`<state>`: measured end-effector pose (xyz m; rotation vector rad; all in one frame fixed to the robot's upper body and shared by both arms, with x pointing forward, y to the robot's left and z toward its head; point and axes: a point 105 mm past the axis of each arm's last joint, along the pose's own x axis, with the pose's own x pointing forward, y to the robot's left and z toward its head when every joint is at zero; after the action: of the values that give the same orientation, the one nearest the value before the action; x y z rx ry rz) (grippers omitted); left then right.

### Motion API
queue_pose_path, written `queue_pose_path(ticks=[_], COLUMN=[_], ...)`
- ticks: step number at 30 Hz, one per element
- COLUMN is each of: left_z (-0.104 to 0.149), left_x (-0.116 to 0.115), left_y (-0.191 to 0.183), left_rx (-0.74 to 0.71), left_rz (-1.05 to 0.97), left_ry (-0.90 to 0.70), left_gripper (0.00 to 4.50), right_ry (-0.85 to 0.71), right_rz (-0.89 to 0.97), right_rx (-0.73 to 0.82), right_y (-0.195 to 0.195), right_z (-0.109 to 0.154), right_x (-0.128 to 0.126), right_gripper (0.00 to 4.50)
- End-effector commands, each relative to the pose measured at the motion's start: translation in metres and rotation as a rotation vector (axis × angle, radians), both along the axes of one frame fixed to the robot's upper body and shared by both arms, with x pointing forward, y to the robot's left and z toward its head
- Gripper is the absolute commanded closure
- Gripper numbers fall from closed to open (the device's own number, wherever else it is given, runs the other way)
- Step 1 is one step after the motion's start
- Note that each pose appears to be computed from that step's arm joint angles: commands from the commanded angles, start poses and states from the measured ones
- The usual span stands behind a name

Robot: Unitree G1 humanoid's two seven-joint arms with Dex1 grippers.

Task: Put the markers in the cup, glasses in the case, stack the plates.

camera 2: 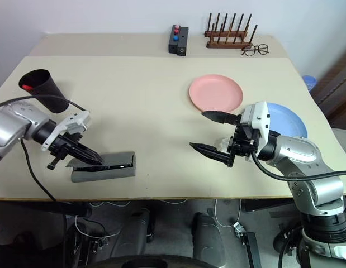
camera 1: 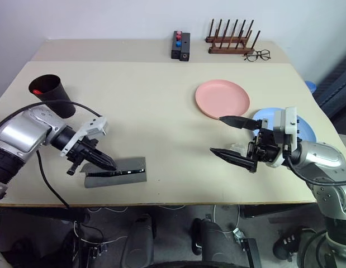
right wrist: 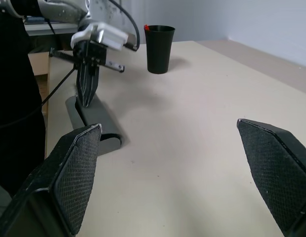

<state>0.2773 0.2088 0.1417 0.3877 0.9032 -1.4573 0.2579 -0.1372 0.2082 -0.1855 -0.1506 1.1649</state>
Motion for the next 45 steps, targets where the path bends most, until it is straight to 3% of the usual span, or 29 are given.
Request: queue_pose_path(ticks=[1,5,9,10,13,16,19,24,28,33,44,45], left_z=[-0.004,0.005,0.037,0.046,0.064,0.088,0.118,0.117,0.119,0.11,0.1,0.1], left_x=[-0.003,-0.002,0.018,0.022,0.033,0.046,0.056,0.051,0.048,0.022,0.021,0.021], left_y=[0.006,-0.006,-0.018,-0.019,-0.02,-0.022,-0.03,-0.04,-0.051,-0.056,-0.062,-0.062], left_rx=[0.019,-0.082,-0.226,-0.259,-0.326,-0.42,-0.573,-0.64,-0.699,-0.708,-0.703,-0.704], left_rz=[0.001,0.019,0.072,0.085,0.112,0.136,0.131,0.069,0.047,-0.062,-0.067,-0.065], left_ry=[-0.007,0.004,-0.059,-0.079,-0.129,-0.209,-0.327,-0.33,-0.369,-0.358,-0.367,-0.368], left_gripper=[4.44,4.44,4.44,4.22,3.2,1.61,0.07,0.03,0.03,0.03,0.03,0.01], right_ry=[-0.057,-0.057,-0.055,-0.055,-0.05,-0.032,0.027,0.011,0.014,0.136,0.291,0.3], right_rz=[-0.001,-0.005,-0.011,-0.021,-0.057,-0.103,-0.291,-0.413,-0.675,-0.698,-0.806,-0.816], right_rx=[0.0,-0.002,-0.002,-0.004,0.002,-0.002,-0.124,-0.161,-0.233,-0.382,-0.541,-0.549], right_y=[-0.001,-0.002,-0.003,-0.004,-0.007,-0.011,-0.025,-0.038,-0.083,-0.114,-0.155,-0.158], right_z=[0.01,0.009,0.008,0.008,0.008,0.006,-0.012,-0.007,-0.003,-0.023,-0.07,-0.073], right_x=[-0.003,-0.002,-0.001,0.001,0.007,0.015,0.04,0.058,0.08,0.055,0.043,0.043], right_gripper=[0.0,0.0,0.0,0.0,0.0,0.0,0.0,0.0,0.0,0.0,0.0,0.25])
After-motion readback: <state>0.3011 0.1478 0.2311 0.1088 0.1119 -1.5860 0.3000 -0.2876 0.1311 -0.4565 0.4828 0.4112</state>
